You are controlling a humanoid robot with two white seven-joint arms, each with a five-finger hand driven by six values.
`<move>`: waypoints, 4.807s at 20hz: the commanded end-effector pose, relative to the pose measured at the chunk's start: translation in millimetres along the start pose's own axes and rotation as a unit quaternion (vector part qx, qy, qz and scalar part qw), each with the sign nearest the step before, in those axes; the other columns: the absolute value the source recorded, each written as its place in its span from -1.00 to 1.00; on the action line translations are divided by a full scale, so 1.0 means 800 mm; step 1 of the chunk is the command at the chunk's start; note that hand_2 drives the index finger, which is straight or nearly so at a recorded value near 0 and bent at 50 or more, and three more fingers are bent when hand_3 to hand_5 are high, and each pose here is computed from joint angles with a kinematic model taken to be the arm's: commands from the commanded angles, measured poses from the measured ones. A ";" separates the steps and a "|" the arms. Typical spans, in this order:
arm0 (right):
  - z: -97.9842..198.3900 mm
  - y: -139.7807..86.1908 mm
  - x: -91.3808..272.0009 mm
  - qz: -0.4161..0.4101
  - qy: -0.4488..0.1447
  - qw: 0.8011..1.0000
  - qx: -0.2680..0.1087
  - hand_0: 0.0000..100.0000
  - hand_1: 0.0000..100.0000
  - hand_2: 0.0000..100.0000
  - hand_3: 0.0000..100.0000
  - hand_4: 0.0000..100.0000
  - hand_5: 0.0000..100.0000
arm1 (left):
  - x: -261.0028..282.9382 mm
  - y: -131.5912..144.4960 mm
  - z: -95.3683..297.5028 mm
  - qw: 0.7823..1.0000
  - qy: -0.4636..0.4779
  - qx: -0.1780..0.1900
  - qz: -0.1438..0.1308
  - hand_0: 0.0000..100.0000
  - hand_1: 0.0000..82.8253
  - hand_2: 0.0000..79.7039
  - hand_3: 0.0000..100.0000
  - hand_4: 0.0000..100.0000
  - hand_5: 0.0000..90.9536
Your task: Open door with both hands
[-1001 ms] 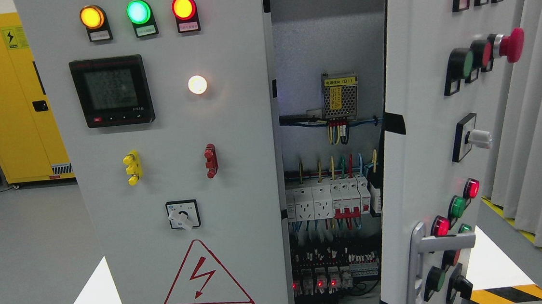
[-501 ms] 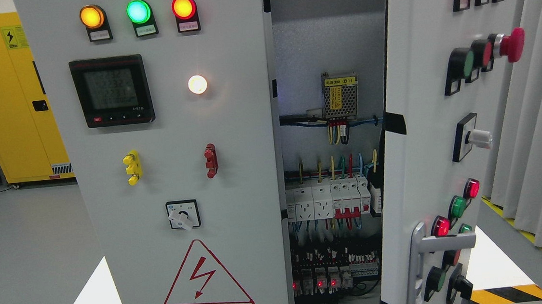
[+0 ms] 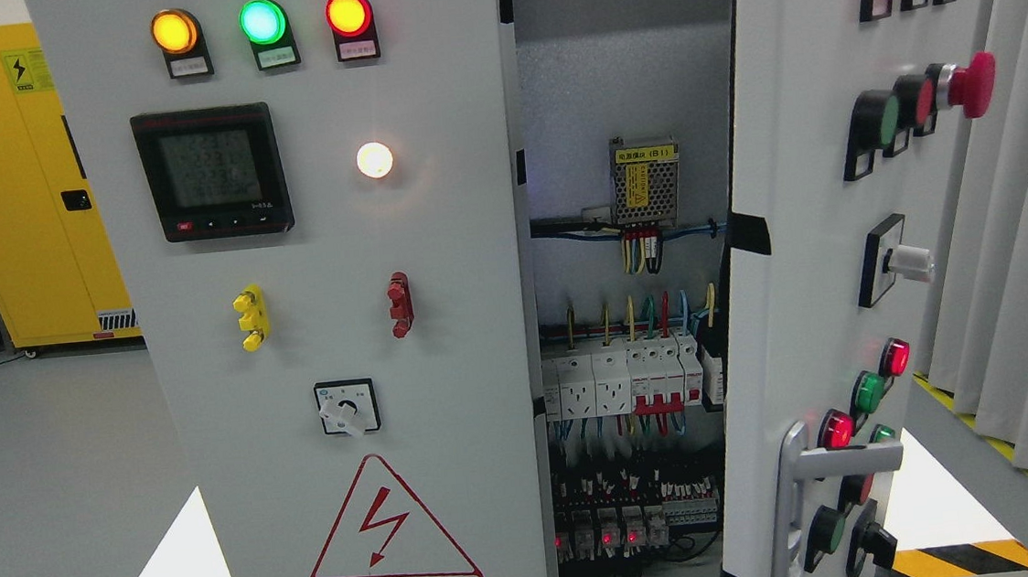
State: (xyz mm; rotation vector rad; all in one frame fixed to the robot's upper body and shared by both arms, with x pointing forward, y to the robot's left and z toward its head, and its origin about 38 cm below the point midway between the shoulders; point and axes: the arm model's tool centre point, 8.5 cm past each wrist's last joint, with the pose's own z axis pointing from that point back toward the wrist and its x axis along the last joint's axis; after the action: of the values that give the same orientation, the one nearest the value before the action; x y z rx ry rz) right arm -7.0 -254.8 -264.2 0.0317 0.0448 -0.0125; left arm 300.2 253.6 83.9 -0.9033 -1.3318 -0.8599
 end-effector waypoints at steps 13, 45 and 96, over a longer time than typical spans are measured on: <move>0.003 -0.026 0.000 0.001 0.000 1.000 -0.016 -0.56 -0.98 -1.00 -1.00 -1.00 -1.00 | 0.296 0.052 -0.108 0.977 -0.109 -0.115 -0.142 -1.00 -1.00 -1.00 -1.00 -1.00 -1.00; 0.003 -0.027 0.000 0.001 0.000 1.000 -0.017 -0.56 -0.98 -1.00 -1.00 -1.00 -1.00 | 0.499 0.021 -0.277 0.975 -0.125 -0.181 0.000 -1.00 -1.00 -1.00 -1.00 -1.00 -1.00; 0.003 -0.027 0.000 0.001 0.000 1.000 -0.017 -0.56 -0.98 -1.00 -1.00 -1.00 -1.00 | 0.483 -0.124 -0.413 0.952 -0.085 -0.291 -0.029 -1.00 -1.00 -1.00 -1.00 -1.00 -1.00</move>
State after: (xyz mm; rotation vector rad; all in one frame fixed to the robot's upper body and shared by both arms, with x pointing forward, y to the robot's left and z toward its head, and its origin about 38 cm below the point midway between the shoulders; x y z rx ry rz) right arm -7.0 -259.1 -263.9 0.0247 0.0442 -0.0120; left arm 390.0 -51.5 489.6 -1.4572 -1.3812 -1.1756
